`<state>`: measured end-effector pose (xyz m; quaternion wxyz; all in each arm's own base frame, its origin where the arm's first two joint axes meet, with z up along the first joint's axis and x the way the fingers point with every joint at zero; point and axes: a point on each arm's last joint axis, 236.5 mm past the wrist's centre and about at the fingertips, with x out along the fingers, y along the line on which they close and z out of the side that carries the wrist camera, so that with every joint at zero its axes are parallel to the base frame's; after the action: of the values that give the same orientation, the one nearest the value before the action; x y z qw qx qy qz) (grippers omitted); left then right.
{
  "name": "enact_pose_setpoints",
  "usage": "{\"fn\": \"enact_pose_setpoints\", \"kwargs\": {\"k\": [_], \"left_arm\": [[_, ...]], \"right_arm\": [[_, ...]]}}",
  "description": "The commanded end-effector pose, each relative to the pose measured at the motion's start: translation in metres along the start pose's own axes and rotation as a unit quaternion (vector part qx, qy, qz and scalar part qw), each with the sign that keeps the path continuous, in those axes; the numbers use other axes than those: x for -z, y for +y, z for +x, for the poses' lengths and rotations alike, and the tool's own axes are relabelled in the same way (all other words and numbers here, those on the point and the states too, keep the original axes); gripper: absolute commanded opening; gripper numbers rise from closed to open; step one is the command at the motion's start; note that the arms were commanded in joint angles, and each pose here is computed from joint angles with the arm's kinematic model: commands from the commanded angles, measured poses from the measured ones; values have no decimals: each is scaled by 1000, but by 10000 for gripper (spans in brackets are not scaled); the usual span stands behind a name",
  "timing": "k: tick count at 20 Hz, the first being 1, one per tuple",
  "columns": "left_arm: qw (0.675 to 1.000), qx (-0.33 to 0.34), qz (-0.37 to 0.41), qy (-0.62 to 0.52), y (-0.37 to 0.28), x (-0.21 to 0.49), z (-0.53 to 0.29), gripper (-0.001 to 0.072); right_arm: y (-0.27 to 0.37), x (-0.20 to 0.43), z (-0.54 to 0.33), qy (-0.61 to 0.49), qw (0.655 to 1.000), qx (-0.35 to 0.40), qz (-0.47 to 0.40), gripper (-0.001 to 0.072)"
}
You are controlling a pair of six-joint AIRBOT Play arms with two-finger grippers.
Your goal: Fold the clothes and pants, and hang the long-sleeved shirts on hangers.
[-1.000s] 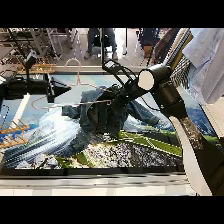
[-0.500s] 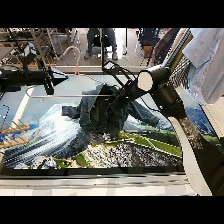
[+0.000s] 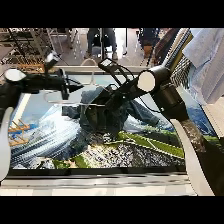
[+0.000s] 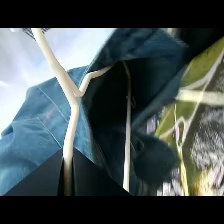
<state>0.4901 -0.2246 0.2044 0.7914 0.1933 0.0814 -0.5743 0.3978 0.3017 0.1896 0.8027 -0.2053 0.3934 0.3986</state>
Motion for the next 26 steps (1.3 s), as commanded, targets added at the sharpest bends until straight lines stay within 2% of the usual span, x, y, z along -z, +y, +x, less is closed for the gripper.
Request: {"fn": "enact_pose_setpoints", "kwargs": {"k": [1,3,6,7,9,11,14,15,17,19,21,24,25,26], "left_arm": [[998,-19,-38,-41,5,-16,39,17],[993,0,-59,-104,-3,-48,39,17],[971,30,-104,-211,-5,-92,12,17],[963,34,-115,-242,-1,-102,-2,17],[946,49,-118,-297,2,-119,-31,17],[940,62,-113,-314,0,-122,-47,16],[941,77,-107,-311,-8,-120,-49,17],[941,86,-105,-311,-12,-122,-47,17],[940,98,-101,-310,-20,-123,-45,17],[942,103,-99,-305,-23,-122,-41,17],[945,105,-97,-294,-25,-118,-37,18],[948,106,-95,-285,-27,-115,-33,17],[949,106,-94,-282,-28,-114,-32,18],[951,106,-93,-276,-28,-112,-30,18]], "right_arm": [[53,-18,-27,-37,997,-57,-39,30],[78,-25,-49,-57,994,-68,-65,30],[81,-28,-82,-81,992,-45,-81,32],[77,-27,-92,-85,992,-34,-83,70],[55,-19,-119,-85,992,24,-89,356],[8,-13,-167,-100,981,137,-90,377],[-58,-15,-239,-136,938,290,-135,434],[-72,-15,-242,-127,928,310,-165,472],[-89,-17,-215,-97,918,313,-224,490],[-98,-38,-176,-105,907,306,-267,624],[-98,-63,-134,-134,903,281,-295,638],[-108,-75,-74,-143,911,256,-288,622],[-107,-81,-64,-155,912,251,-286,605],[-102,-86,-57,-165,912,244,-286,522]]}}
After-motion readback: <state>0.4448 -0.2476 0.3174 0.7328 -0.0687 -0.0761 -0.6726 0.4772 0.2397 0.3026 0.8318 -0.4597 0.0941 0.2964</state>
